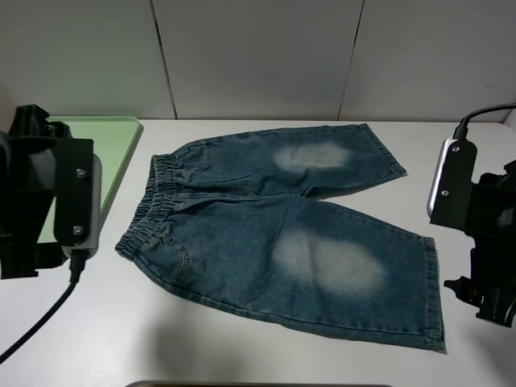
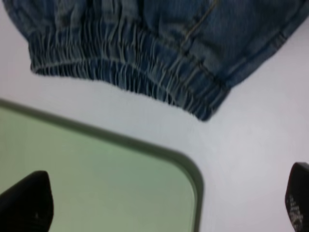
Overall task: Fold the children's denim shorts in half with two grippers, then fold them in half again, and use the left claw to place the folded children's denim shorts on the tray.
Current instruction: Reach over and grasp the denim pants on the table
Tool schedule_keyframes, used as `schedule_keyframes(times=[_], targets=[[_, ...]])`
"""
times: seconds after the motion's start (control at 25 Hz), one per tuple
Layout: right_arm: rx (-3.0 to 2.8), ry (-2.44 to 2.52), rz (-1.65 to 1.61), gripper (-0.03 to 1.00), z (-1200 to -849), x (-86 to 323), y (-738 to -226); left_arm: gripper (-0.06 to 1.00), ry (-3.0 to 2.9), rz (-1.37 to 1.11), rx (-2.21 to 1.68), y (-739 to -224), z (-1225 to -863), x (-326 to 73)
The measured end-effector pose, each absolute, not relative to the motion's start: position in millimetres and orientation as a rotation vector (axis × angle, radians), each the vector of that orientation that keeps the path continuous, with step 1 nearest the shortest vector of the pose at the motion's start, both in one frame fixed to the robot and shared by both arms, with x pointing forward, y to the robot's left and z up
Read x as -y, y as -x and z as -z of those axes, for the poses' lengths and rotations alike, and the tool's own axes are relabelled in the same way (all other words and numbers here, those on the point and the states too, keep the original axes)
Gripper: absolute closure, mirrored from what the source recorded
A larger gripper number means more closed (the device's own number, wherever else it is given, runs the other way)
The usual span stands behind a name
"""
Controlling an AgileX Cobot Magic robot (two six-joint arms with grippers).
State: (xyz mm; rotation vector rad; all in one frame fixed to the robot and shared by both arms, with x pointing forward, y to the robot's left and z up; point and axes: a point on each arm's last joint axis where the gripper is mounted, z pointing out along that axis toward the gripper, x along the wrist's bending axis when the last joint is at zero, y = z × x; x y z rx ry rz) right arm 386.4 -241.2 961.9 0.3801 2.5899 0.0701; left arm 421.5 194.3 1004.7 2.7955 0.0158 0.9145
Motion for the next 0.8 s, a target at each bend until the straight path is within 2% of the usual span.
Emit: schedule_keyframes(times=[0.44, 0.8], targets=[[-2.605, -0.134, -0.158, 0.27, -929, 243, -367, -0.01, -2.890, -0.740, 0.160, -450, -940, -168], [-2.613, -0.108, -0.180, 0.27, -923, 242, -364, -0.01, -2.844, -0.736, 0.179, -455, -929, -160]])
